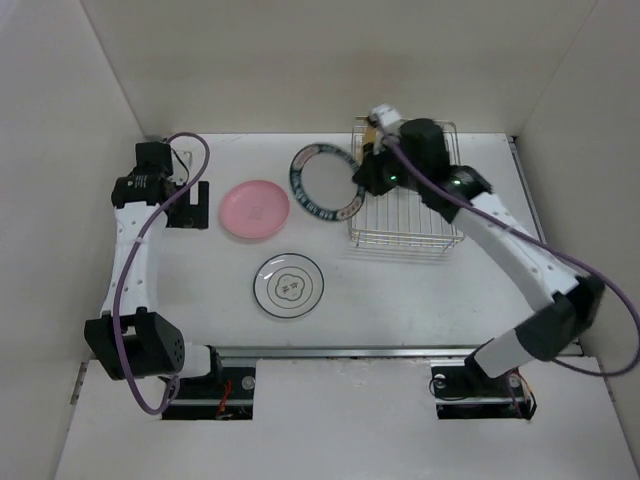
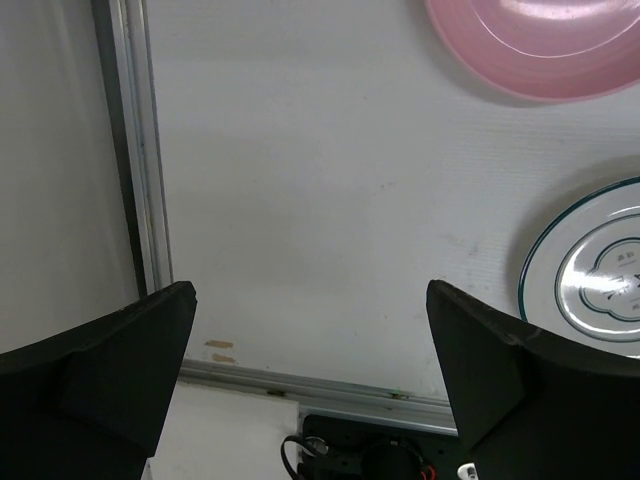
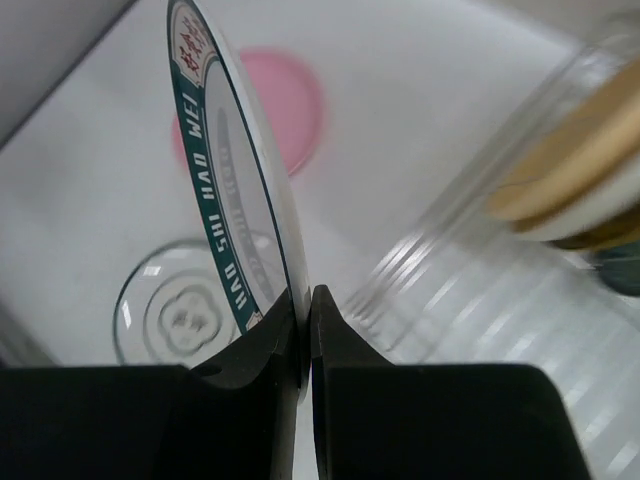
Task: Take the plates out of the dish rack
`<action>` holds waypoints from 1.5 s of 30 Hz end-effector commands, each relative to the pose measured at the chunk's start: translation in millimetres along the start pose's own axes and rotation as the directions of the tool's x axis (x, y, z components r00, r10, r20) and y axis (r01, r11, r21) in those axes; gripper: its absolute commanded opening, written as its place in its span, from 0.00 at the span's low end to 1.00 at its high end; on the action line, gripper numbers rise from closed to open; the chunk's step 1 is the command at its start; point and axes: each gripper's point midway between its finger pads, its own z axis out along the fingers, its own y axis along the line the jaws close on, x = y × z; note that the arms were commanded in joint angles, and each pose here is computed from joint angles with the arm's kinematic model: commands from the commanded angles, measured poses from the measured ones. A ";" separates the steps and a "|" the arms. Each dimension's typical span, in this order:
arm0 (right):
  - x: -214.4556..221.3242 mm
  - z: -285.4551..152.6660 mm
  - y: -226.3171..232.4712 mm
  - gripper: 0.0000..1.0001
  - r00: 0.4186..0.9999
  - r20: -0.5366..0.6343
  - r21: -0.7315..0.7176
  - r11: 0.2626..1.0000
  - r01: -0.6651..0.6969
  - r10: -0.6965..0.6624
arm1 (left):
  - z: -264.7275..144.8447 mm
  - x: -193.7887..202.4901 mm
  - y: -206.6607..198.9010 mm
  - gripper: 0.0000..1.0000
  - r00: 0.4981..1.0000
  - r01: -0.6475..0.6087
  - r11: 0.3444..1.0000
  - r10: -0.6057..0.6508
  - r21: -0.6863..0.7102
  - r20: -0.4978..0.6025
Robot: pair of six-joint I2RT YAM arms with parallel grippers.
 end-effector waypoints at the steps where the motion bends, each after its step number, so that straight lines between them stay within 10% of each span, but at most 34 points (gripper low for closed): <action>1: 58.5 34.6 79.5 0.00 0.983 -0.174 -0.358 0.933 -0.016 -0.050 | -14.8 -2.1 8.8 1.00 0.998 0.050 0.997 -0.047 -0.052 0.052; 14: 191.7 98.4 147.7 0.00 0.853 -0.510 -0.564 0.792 -0.235 -0.110 | -6.7 12.3 7.7 1.00 0.999 0.043 0.997 -0.043 -0.057 0.002; 24: 257.2 131.4 126.8 0.29 0.754 -0.649 -0.441 0.856 -0.269 -0.098 | -4.9 15.1 7.6 1.00 0.999 0.032 0.998 -0.033 -0.056 -0.008; 40: 253.2 117.4 115.7 0.47 0.728 -0.669 -0.273 0.961 -0.048 -0.154 | -4.8 14.9 6.0 1.00 0.999 0.033 0.998 -0.033 -0.047 -0.007; 45: 169.0 106.4 112.6 0.54 0.849 -0.520 -0.204 0.979 -0.022 -0.089 | -4.4 12.6 6.2 1.00 0.999 0.034 0.998 -0.034 -0.048 0.002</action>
